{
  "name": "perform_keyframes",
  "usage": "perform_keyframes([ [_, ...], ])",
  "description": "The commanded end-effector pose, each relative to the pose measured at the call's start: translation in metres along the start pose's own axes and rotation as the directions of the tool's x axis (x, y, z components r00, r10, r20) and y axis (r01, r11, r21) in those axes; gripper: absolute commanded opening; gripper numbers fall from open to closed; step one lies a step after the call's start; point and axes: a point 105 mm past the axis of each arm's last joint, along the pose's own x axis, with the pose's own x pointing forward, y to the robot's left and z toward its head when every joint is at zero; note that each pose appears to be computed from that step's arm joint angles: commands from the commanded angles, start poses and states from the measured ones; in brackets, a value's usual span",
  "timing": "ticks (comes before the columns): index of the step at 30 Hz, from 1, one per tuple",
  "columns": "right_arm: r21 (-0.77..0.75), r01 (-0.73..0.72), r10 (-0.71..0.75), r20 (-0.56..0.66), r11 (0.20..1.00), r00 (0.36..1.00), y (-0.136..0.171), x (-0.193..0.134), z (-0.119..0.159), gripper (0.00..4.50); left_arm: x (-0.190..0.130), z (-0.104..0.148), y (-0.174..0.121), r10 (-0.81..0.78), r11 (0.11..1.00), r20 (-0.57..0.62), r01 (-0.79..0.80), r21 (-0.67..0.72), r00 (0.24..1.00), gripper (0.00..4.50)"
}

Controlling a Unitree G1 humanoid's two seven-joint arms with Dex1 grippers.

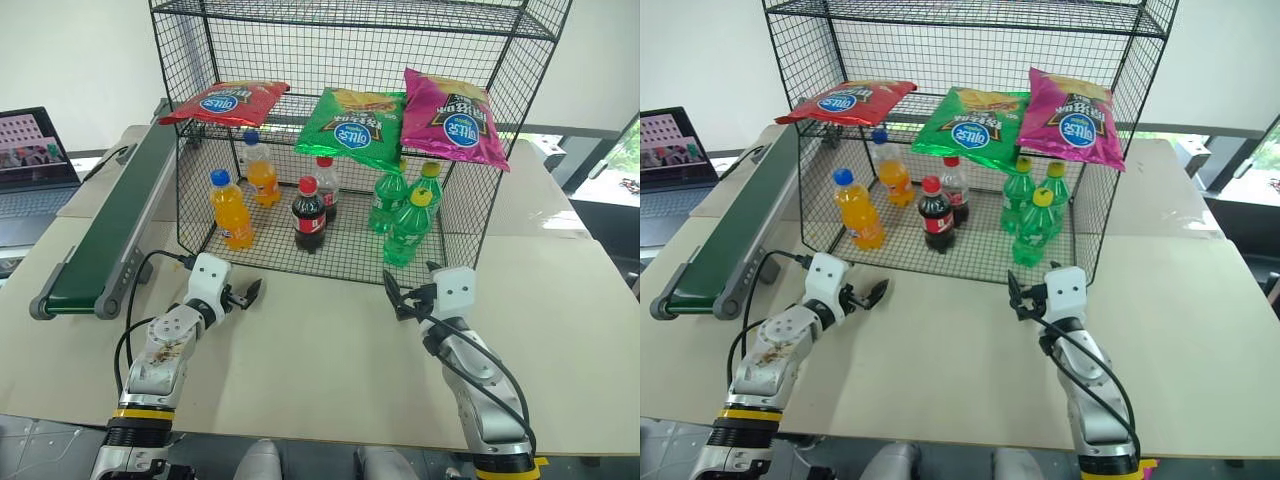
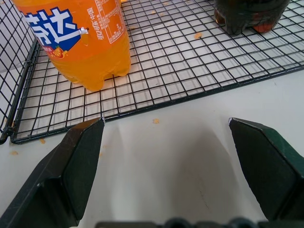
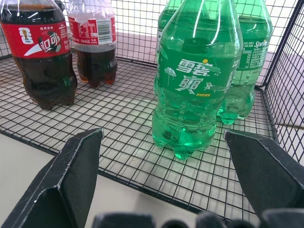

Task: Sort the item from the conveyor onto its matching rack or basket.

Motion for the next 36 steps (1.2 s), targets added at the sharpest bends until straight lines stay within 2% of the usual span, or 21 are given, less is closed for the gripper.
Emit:
perform_keyframes([
  [1, -0.017, 0.006, -0.005, 0.075, 1.0, 0.997, -0.002, -0.004, 0.02, 4.5, -0.001, 0.015, 0.009, 0.024, 1.0, 0.054, -0.024, -0.011, 0.998, 4.46],
  [6, -0.026, 0.017, -0.015, 0.067, 1.0, 0.998, -0.002, -0.008, 0.02, 4.5, -0.013, 0.009, 0.012, 0.041, 0.997, 0.06, -0.045, 0.063, 0.997, 4.46],
  [8, -0.027, 0.007, -0.005, 0.059, 1.0, 0.998, 0.0, -0.008, 0.018, 4.5, -0.018, 0.006, 0.012, 0.039, 0.999, 0.06, -0.039, 0.0, 0.997, 4.46],
  [13, -0.029, -0.004, 0.006, 0.065, 1.0, 0.998, 0.004, -0.009, 0.023, 4.5, -0.023, 0.004, 0.015, 0.052, 0.998, 0.065, -0.049, -0.047, 0.997, 4.46],
  [36, -0.032, -0.026, 0.028, 0.064, 0.999, 0.998, 0.013, -0.012, 0.025, 4.5, -0.018, 0.014, 0.017, 0.03, 0.998, 0.09, -0.024, -0.065, 0.996, 4.46],
])
